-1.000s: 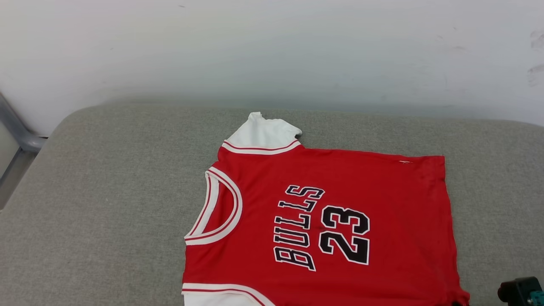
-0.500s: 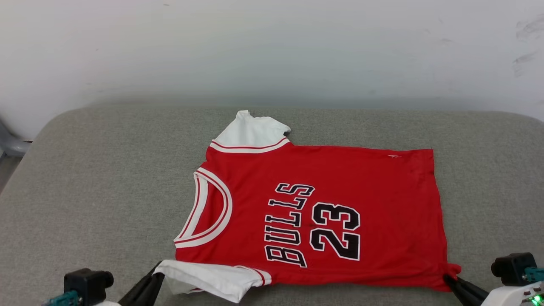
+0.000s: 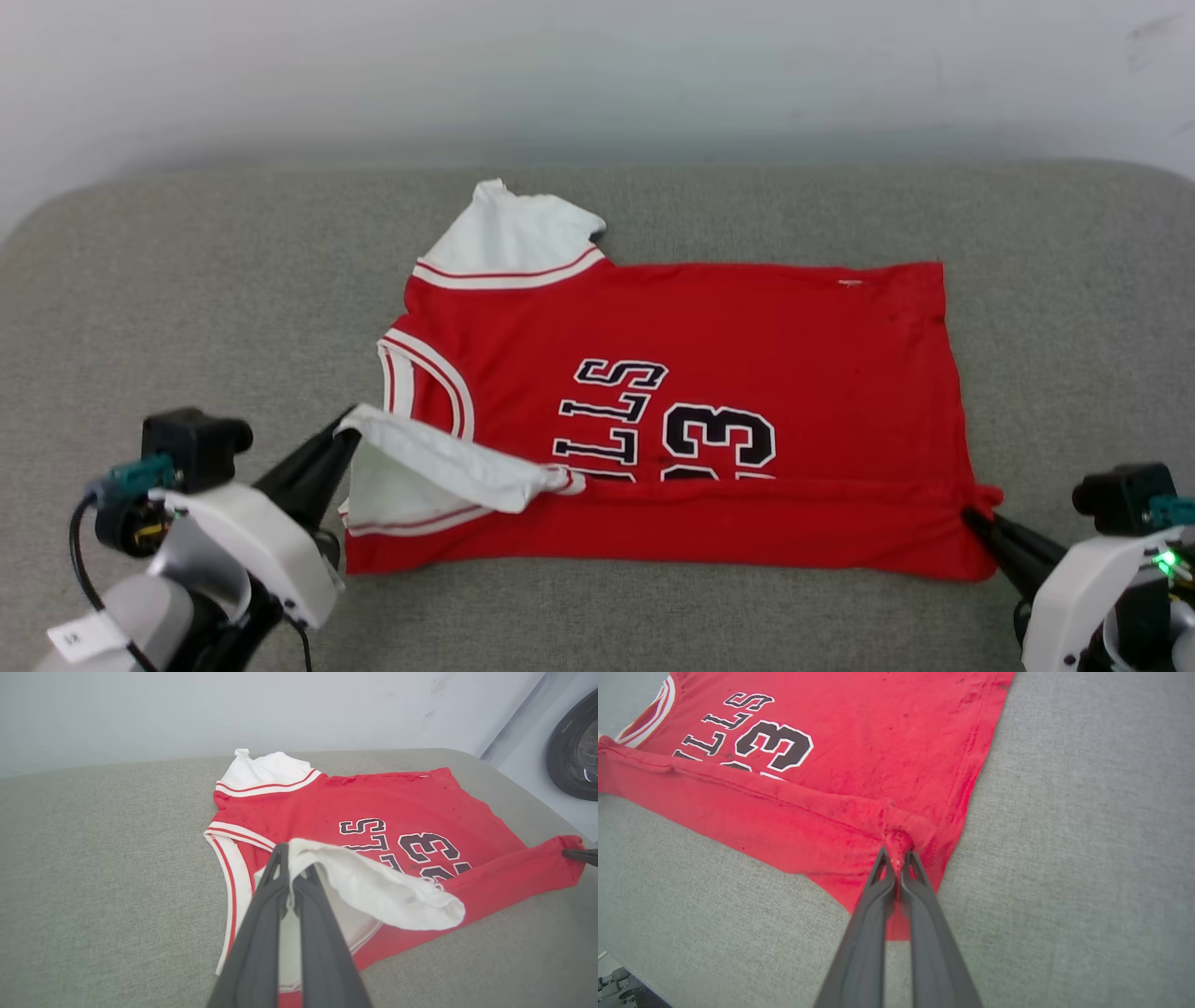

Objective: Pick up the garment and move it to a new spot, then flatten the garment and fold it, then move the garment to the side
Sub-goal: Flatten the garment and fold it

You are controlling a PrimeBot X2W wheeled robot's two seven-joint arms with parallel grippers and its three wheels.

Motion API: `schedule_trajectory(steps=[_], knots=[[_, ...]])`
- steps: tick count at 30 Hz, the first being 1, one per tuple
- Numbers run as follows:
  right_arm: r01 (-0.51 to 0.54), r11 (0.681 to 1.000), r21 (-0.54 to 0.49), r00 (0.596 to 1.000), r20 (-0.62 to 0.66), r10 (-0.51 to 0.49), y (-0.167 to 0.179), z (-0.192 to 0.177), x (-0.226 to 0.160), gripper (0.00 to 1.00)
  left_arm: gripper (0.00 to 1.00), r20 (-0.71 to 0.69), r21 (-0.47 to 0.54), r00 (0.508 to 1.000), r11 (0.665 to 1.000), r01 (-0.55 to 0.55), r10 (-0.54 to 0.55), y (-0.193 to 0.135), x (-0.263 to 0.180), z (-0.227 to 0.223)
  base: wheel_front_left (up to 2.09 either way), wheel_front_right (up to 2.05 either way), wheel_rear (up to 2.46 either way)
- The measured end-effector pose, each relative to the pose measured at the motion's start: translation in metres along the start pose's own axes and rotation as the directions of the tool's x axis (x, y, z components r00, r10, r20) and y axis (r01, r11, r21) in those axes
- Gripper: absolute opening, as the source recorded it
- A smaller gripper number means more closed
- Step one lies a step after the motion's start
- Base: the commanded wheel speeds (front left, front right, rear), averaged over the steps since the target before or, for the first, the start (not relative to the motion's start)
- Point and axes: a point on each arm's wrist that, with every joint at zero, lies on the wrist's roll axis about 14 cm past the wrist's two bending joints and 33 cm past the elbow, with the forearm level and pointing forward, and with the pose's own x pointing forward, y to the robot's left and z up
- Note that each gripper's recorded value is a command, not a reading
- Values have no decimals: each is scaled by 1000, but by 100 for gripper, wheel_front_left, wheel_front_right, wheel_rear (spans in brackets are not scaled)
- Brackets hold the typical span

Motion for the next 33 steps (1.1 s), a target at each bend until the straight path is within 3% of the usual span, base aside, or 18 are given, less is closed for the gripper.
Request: schedule_trajectory(steps=[13, 25, 33], knots=[[21, 1000, 9, 998, -61, -21, -20, -3, 38, 0, 0, -91, 13, 996, 1000, -14, 15, 34, 65, -24, 0, 0, 0], [29, 999, 17, 991, -129, -27, -26, -22, 54, 0, 0, -237, -28, 970, 997, -67, 59, 50, 80, -83, 0, 0, 0], [25, 999, 30, 993, -114, -22, -22, -19, 54, 0, 0, -244, -21, 967, 997, -77, 70, 52, 79, -88, 0, 0, 0]])
